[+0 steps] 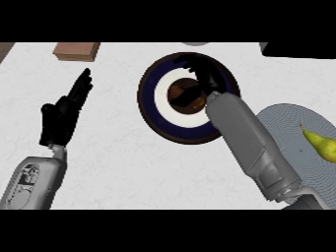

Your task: Pick the sweet potato from the placemat and place it in the plate

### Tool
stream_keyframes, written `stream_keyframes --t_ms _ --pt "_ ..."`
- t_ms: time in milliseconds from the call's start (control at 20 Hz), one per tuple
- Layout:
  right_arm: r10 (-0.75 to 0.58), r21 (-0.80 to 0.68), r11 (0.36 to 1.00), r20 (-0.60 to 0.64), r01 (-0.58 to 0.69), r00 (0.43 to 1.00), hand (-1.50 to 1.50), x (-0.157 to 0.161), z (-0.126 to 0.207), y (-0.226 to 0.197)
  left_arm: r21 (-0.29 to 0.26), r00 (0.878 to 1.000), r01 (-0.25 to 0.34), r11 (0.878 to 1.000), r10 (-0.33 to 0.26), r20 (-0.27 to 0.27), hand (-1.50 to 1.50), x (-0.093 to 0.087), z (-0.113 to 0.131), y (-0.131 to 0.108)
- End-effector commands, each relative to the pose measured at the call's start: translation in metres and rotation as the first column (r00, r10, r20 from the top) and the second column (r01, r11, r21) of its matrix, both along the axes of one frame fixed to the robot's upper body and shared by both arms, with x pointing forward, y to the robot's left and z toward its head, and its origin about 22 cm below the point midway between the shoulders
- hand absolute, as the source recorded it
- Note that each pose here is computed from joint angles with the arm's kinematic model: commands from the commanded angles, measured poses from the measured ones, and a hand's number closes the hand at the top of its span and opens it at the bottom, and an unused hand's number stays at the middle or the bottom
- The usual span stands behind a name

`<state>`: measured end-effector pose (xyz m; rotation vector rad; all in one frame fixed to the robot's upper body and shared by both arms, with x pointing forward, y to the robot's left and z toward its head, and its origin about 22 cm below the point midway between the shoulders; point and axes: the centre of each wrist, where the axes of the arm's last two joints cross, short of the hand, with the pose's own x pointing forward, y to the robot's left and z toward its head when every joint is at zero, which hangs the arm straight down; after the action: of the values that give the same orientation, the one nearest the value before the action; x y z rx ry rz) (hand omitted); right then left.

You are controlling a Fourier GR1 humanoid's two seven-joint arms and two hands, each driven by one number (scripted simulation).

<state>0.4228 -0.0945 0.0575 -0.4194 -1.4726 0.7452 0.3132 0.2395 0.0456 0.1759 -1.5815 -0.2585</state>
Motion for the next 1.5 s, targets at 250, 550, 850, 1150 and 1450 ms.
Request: stream_keyframes --t_ms 250,550,850,1150,1450 --pt "-0.126 0.394 0.915 0.075 0.087 0.989 -1.50 0.002 -0.001 -0.015 0.012 0.999 -0.023 1.000 0.023 -0.023 0.00 -0.003 0.005 0.007" --pt "-0.301 0.526 0.813 0.013 0.250 0.954 -1.50 0.007 0.001 -0.076 0.014 0.998 -0.048 0.999 0.048 -0.031 0.00 -0.006 0.003 0.029" --pt "-0.381 0.571 0.758 -0.004 0.315 0.925 -1.50 -0.012 -0.011 -0.170 0.015 0.998 -0.064 0.998 0.064 -0.026 0.00 -0.011 -0.004 0.017" --pt "-0.356 0.559 0.773 -0.007 0.299 0.934 -1.50 -0.039 -0.040 -0.229 0.008 0.999 -0.050 0.999 0.050 -0.020 0.00 0.000 0.003 0.029" --pt "-0.333 0.547 0.788 -0.008 0.283 0.943 -1.50 -0.047 -0.052 -0.261 -0.001 0.999 -0.053 0.999 0.053 -0.011 0.00 -0.012 0.003 -0.001"
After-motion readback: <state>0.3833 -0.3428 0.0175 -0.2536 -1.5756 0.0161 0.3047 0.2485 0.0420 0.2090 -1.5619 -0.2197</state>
